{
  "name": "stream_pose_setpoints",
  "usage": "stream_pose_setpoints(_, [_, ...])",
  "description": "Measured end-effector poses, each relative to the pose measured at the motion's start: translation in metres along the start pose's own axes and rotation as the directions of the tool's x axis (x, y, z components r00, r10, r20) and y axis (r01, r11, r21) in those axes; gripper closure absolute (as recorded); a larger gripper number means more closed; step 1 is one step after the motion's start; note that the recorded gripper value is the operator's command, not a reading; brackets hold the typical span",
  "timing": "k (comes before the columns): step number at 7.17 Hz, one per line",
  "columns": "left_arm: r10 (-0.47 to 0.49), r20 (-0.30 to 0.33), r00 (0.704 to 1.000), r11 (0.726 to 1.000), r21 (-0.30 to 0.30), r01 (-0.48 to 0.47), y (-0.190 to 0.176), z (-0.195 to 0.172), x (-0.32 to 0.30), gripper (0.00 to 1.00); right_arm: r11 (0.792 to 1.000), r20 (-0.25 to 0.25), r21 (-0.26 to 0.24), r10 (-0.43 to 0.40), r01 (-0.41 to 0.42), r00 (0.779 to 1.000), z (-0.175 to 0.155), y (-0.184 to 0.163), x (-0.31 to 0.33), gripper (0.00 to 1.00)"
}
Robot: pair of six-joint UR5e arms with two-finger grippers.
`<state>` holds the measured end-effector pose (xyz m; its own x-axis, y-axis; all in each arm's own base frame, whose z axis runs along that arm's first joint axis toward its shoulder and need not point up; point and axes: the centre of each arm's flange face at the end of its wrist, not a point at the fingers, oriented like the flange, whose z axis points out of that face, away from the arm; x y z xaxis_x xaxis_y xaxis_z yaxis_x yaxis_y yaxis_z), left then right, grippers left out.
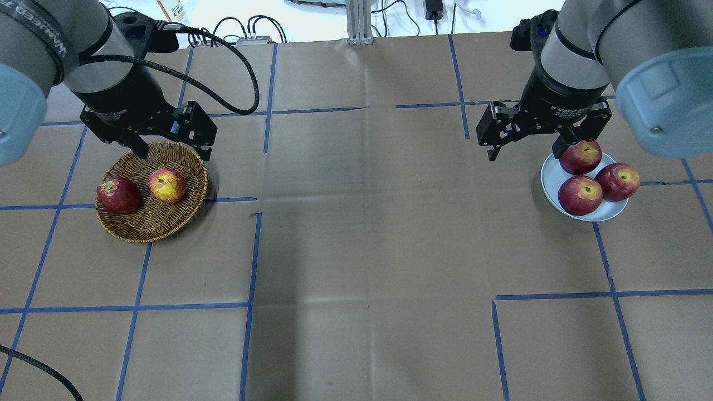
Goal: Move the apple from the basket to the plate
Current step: 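Move the left gripper over the wicker basket toward the yellow-red apple, then lower the left gripper and grasp the yellow-red apple in the basket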
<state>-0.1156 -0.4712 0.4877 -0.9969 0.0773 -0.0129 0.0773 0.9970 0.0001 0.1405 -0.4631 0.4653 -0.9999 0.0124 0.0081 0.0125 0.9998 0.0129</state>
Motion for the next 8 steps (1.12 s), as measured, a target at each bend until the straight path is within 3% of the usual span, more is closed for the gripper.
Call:
stream_pose_setpoints(3, [-0.051,0.018,0.999,0.999,0.013,0.051,-0.011,0.009,-0.034,0.01,1.0,0.0,0.0,0.0,0.0,1.0,0.0,0.0,0.0,0.0])
stream_pose_setpoints(4, [-0.059,0.042,0.997,0.998,-0.003,0.059,-0.018,0.026,-0.063,0.01,1.0,0.0,0.0,0.0,0.0,1.0,0.0,0.0,0.0,0.0])
stream_pose_setpoints(6, [0.043,0.071,0.997,0.999,-0.007,-0.042,-0.04,0.067,-0.115,0.01,1.0,0.002,-0.009,0.0,0.0,1.0,0.005,0.002,0.0,0.0])
stream_pose_setpoints(8, [0.077,0.068,0.995,0.997,-0.011,-0.076,-0.058,0.13,-0.152,0.01,1.0,0.001,-0.006,0.0,0.0,1.0,0.008,0.002,0.001,0.0])
